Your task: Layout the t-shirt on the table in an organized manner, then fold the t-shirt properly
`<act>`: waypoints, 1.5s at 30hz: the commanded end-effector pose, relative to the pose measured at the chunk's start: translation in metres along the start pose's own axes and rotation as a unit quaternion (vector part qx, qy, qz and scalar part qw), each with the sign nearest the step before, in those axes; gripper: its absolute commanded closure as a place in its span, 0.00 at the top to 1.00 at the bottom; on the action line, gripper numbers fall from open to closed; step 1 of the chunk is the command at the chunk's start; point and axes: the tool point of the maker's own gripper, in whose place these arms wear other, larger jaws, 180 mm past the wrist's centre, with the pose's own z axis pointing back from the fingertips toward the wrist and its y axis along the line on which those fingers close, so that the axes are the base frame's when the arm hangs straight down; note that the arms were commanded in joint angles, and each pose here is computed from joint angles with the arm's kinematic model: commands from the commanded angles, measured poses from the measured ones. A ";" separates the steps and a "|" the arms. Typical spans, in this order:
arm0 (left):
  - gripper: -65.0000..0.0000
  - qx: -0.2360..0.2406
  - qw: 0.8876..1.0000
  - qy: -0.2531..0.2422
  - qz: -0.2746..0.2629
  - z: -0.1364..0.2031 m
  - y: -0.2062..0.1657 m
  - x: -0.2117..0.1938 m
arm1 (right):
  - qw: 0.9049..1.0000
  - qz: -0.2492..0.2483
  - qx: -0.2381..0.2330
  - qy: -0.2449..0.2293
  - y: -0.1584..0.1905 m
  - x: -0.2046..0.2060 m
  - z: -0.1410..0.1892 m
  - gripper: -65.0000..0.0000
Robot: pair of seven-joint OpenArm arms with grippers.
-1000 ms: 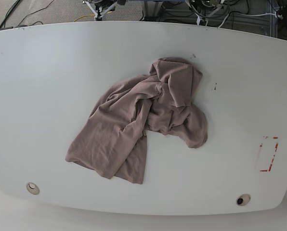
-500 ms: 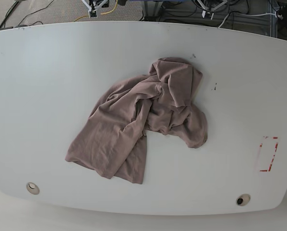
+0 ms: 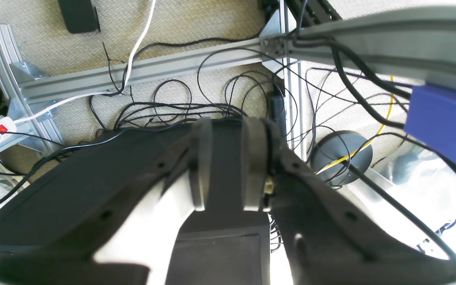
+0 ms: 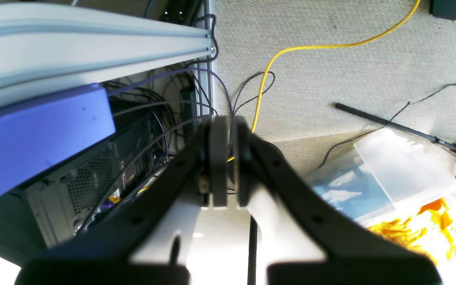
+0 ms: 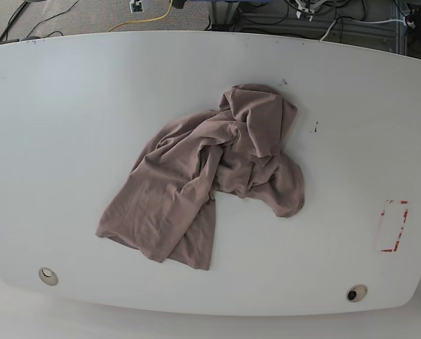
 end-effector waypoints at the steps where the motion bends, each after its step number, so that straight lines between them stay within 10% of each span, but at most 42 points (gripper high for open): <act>1: 0.19 0.001 1.000 0.003 -0.002 0.004 0.002 -0.006 | 1.000 0.000 0.002 -0.015 0.000 0.003 0.006 0.02; 45: 0.18 0.037 0.997 -0.017 -0.064 0.086 0.018 0.003 | 0.996 0.071 -0.003 -0.047 0.007 0.029 0.094 0.02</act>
